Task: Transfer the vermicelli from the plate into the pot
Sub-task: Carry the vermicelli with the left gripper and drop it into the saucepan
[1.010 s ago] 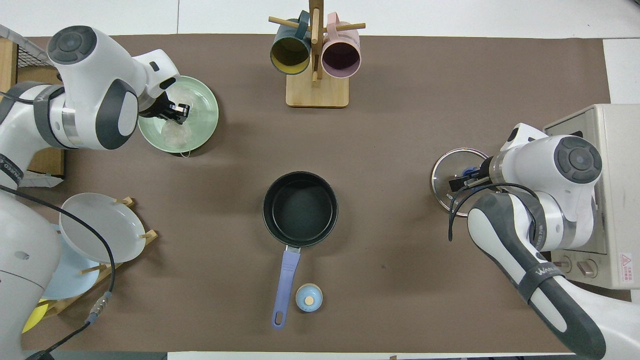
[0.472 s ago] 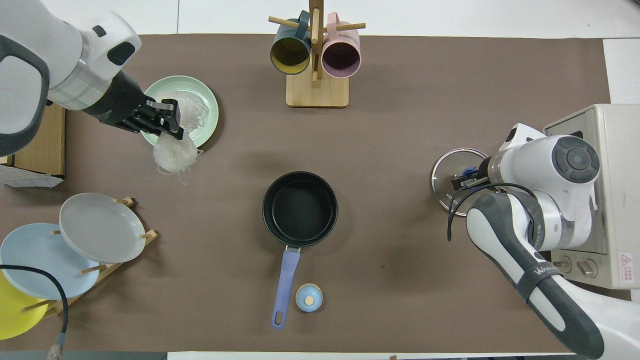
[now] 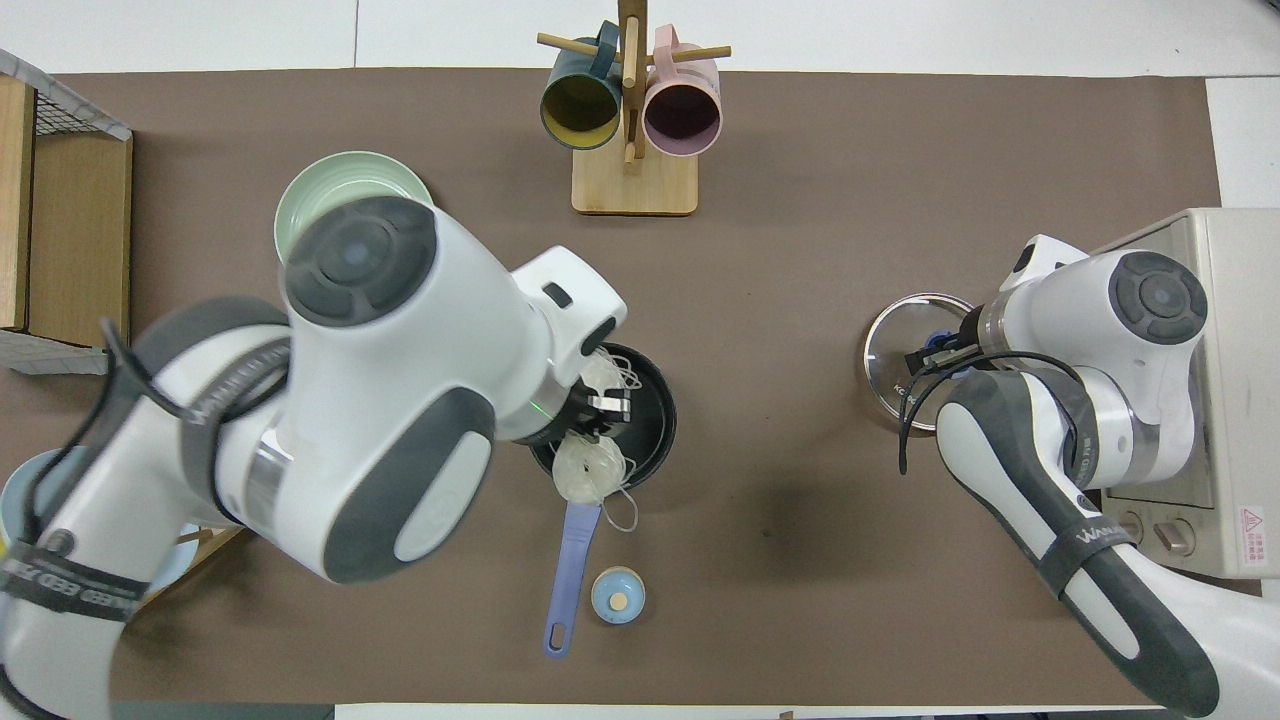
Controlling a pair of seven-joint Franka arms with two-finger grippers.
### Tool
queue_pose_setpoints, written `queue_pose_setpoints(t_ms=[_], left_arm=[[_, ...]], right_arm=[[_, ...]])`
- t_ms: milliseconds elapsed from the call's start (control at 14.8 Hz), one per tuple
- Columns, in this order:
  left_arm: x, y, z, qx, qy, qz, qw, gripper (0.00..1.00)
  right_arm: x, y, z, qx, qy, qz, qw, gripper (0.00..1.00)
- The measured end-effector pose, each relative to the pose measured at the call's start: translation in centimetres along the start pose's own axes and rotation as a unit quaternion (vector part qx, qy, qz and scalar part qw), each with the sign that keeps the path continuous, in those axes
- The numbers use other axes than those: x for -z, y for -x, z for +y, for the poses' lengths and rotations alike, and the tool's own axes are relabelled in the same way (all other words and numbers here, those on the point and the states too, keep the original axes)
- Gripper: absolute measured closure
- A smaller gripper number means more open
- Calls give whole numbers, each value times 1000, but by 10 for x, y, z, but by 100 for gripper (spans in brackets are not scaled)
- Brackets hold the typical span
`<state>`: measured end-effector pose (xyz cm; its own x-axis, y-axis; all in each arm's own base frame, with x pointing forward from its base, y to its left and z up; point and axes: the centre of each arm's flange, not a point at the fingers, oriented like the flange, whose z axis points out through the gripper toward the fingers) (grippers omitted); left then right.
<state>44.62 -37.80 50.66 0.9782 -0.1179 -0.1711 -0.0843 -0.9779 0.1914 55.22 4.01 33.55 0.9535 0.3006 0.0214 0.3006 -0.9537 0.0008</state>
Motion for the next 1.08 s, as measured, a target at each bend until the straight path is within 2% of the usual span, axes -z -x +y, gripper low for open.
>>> queue_pose_setpoints(t_ms=[135, 404, 674, 943, 1078], left_arm=[[-39, 4, 1, 3, -2, 4, 1000, 77], [-85, -2, -9, 13, 1, 21, 1000, 77], [-110, -11, -20, 22, 3, 34, 999, 77], [-130, -25, -27, 9, 1, 38, 999, 77], [-131, -27, -30, 4, 0, 37, 999, 61]], right_arm=[[15, -8, -1, 3, -1, -5, 1000, 34], [46, -23, -11, 14, -4, -14, 1000, 34], [82, -30, -24, 22, -6, -19, 1000, 34], [108, -41, -61, 2, -9, -22, 1000, 34], [109, -43, -75, -3, -10, -22, 1000, 34]])
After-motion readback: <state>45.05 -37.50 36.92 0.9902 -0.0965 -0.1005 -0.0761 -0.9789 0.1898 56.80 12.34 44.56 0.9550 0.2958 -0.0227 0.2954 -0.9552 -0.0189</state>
